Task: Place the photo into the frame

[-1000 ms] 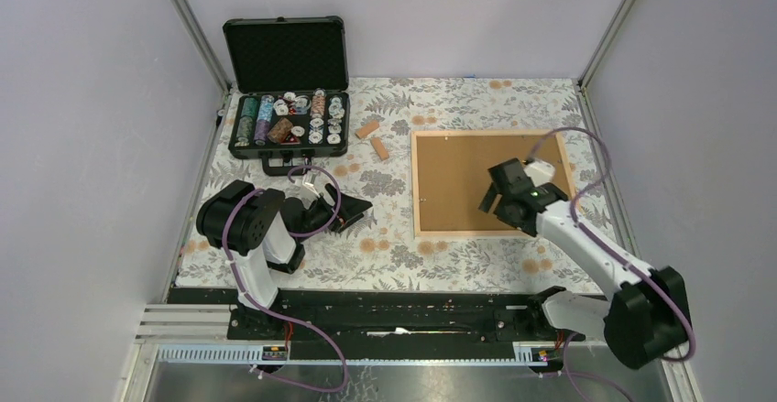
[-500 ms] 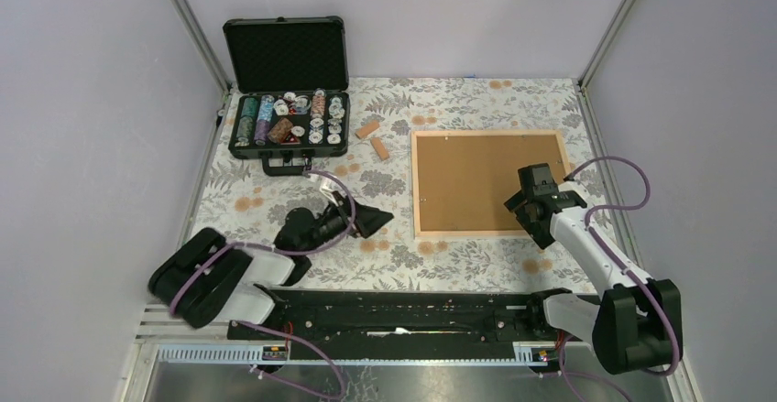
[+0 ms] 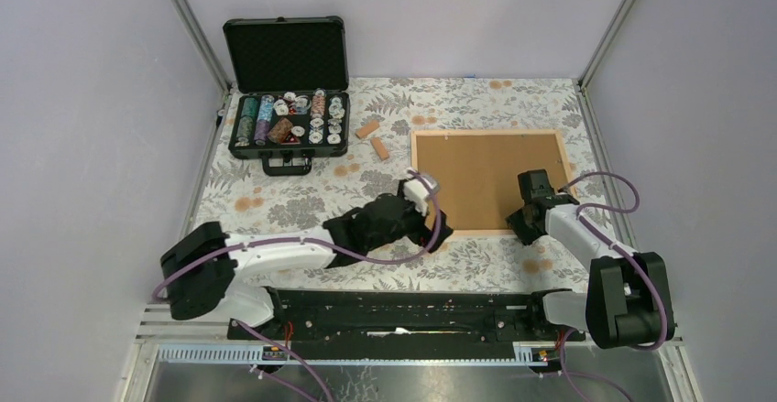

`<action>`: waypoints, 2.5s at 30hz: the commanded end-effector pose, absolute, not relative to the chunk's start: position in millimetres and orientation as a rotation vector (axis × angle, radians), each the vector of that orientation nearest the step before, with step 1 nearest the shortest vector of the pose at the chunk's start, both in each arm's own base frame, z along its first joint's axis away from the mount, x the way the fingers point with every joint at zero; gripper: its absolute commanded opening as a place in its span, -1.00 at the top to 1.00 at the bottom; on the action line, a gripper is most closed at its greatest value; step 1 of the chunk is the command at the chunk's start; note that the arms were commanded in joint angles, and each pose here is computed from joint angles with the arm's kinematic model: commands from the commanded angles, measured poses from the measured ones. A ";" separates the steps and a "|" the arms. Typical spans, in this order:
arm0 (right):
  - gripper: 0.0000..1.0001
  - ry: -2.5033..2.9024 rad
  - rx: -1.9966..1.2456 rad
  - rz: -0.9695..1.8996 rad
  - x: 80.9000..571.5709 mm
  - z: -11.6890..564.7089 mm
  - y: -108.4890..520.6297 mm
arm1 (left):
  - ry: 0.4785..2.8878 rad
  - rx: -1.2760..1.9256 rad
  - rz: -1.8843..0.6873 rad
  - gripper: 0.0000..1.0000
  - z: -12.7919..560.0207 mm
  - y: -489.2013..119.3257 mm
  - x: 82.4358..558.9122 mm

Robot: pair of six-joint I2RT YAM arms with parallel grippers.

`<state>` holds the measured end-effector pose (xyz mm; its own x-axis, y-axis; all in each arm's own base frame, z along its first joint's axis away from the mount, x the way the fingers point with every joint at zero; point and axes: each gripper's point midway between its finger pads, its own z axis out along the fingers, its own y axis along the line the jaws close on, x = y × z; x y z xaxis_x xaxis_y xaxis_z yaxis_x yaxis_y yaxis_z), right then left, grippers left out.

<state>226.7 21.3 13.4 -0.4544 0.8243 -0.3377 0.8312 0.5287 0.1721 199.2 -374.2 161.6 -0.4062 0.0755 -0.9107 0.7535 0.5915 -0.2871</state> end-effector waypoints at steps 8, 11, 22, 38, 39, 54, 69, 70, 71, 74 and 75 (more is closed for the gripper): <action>1.00 2.393 1.498 0.035 223.0 20.4 32.4 | 1.726 1.284 -0.402 -0.87 99.1 -438.6 193.9; 1.00 2.433 1.488 0.037 224.1 39.4 35.9 | 1.696 1.356 -0.237 -0.88 84.6 -449.6 205.2; 1.00 2.323 1.494 0.186 234.6 96.7 42.3 | 1.604 1.371 0.058 -0.90 79.5 -469.9 205.0; 1.00 2.247 1.460 0.216 224.9 131.5 35.9 | 1.331 1.120 0.554 0.07 133.6 -443.0 215.0; 1.00 2.241 1.446 0.220 225.2 134.1 35.1 | 1.325 1.119 0.552 0.16 137.7 -443.7 213.6; -0.99 1.869 0.434 0.262 243.2 354.5 21.8 | 1.481 1.072 0.354 1.00 213.6 -468.4 207.2; -0.99 1.539 0.440 0.179 194.4 490.2 -10.5 | 1.820 0.724 -0.330 1.00 358.7 -436.6 272.7; -0.99 1.544 0.442 0.179 196.0 487.4 -10.1 | 1.856 0.696 -0.428 1.00 360.8 -430.3 282.6; -0.99 1.547 0.442 0.181 197.5 484.5 -9.6 | 1.886 0.650 -0.511 1.00 364.4 -421.8 292.4; -0.99 1.572 0.441 0.188 203.9 473.4 -6.8 | 1.938 0.527 -0.685 1.00 370.4 -391.3 323.7; -0.99 1.587 0.441 0.187 207.1 468.2 -5.8 | 1.947 0.481 -0.725 1.00 374.3 -381.3 333.2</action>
